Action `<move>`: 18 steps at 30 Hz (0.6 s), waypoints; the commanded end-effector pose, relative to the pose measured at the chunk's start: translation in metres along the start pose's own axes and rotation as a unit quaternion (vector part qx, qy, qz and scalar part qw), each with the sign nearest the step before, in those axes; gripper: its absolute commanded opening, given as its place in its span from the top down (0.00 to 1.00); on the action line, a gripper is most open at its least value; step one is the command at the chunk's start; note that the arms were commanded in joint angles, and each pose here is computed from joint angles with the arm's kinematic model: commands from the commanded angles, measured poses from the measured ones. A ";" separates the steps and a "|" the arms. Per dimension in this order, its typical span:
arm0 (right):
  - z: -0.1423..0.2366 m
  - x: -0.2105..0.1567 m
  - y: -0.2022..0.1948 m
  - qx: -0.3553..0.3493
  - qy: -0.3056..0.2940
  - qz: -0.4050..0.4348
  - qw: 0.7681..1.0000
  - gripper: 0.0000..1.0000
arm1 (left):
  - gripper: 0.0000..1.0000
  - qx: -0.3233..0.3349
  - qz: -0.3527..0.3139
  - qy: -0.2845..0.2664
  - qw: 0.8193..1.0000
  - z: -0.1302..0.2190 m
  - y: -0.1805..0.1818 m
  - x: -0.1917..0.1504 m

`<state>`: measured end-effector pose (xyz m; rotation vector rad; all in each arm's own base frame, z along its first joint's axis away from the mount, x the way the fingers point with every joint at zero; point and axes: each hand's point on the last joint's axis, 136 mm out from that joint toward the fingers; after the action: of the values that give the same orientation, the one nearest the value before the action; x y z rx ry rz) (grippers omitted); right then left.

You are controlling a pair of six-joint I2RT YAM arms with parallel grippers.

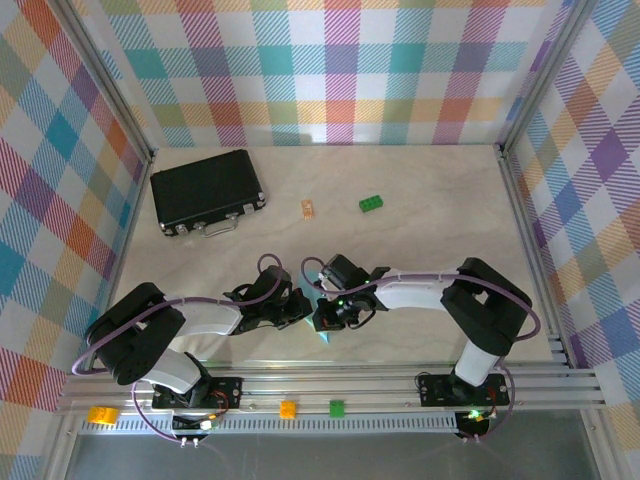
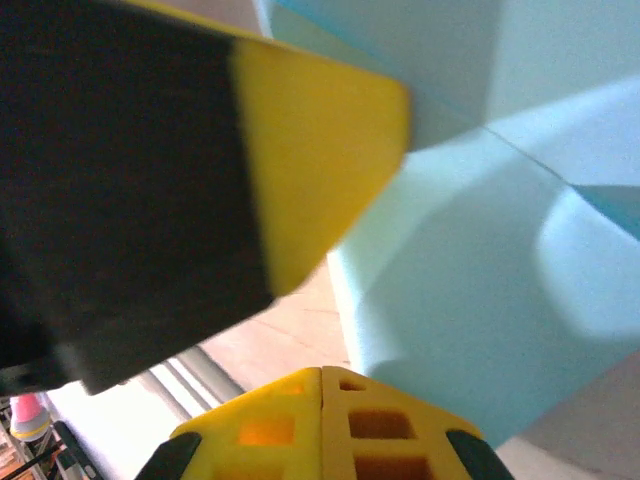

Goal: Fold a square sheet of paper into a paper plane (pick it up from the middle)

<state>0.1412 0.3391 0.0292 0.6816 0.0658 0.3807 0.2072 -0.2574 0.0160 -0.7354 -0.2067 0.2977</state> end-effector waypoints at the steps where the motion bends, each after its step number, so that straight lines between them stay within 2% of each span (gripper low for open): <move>1: -0.006 -0.024 -0.020 -0.027 0.028 -0.022 0.999 1.00 | 1.00 0.098 0.010 0.023 0.995 -0.002 0.056 -0.019; 8: 0.010 -0.041 -0.018 -0.013 0.017 -0.023 1.000 1.00 | 1.00 0.100 0.011 0.022 0.995 -0.002 0.058 -0.020; 13: 0.028 -0.019 0.016 0.023 -0.019 0.005 1.000 1.00 | 1.00 0.099 0.010 0.021 0.995 -0.002 0.058 -0.019; 18: 0.016 -0.001 0.032 0.041 -0.022 0.011 0.999 1.00 | 1.00 0.100 0.011 0.022 0.995 -0.003 0.058 -0.020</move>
<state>0.1269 0.3335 0.0564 0.7357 0.0389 0.3834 0.2066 -0.2585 0.0161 -0.7371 -0.2072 0.2934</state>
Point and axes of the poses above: each hand's point on the last joint's axis, 136 mm out from that joint toward the fingers, its own z axis back along the fingers, its own y axis along the line the jaws close on, x = y × z, and after that the axes turned 3 degrees about z, right-handed
